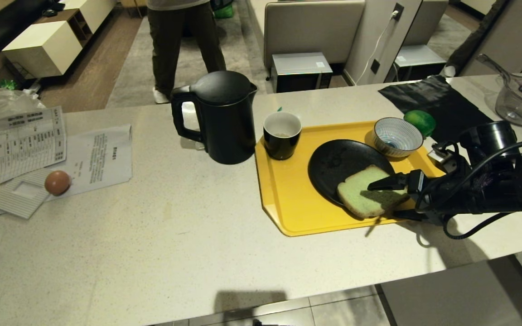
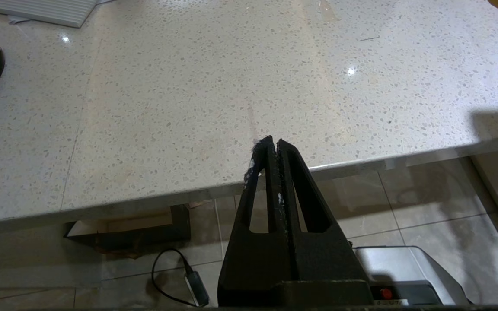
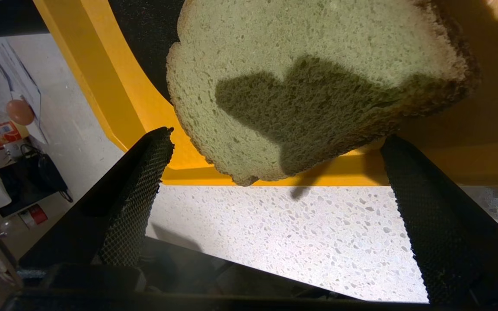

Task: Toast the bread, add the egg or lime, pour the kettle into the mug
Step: Pick up the bread slice

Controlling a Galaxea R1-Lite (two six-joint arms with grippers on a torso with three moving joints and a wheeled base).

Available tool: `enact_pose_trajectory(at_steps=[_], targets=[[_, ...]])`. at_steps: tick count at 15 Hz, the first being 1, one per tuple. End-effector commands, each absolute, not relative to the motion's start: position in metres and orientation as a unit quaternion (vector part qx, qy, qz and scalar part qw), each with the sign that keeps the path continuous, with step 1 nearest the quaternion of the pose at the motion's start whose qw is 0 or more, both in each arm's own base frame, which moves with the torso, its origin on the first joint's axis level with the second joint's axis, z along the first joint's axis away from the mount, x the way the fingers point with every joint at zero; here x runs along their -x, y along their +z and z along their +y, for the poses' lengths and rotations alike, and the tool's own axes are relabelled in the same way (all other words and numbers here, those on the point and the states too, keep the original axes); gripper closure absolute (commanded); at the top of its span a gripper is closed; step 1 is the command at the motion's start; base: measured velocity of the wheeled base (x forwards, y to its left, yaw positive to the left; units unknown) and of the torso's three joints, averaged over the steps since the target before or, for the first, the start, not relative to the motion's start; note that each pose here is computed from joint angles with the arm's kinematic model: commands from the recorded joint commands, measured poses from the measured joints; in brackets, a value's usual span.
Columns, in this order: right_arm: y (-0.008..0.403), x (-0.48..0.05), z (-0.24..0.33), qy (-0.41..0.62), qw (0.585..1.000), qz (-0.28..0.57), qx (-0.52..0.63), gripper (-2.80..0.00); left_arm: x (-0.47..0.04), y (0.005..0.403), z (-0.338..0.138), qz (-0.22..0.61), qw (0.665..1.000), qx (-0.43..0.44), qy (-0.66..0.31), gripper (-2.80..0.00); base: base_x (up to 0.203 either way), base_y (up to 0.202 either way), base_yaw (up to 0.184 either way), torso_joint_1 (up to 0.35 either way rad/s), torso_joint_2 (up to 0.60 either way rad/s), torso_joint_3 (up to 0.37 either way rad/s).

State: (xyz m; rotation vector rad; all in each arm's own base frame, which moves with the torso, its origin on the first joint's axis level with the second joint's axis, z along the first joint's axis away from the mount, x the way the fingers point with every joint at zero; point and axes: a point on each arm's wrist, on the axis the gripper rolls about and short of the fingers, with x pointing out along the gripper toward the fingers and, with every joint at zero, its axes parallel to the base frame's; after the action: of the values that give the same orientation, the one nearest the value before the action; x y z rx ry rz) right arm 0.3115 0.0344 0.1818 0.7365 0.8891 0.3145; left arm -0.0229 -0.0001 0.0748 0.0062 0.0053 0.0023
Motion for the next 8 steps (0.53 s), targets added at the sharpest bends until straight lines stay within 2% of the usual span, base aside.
enact_pose_trajectory(at_steps=[1, 8], targets=[[0.1825, -0.3126, 0.0346, 0.149, 0.824, 0.419, -0.35, -2.8, 0.0228, 0.0749, -0.0001, 0.003, 1.0, -0.004, 0.002, 0.0, 0.0, 0.0, 0.0, 0.0, 0.0, 0.0], [0.1802, -0.3213, 0.0353, 0.147, 0.823, 0.42, -0.352, -2.8, 0.0228, 0.0749, -0.0001, 0.003, 1.0, -0.003, 0.001, 0.0, 0.0, 0.0, 0.0, 0.0, 0.0, 0.0]])
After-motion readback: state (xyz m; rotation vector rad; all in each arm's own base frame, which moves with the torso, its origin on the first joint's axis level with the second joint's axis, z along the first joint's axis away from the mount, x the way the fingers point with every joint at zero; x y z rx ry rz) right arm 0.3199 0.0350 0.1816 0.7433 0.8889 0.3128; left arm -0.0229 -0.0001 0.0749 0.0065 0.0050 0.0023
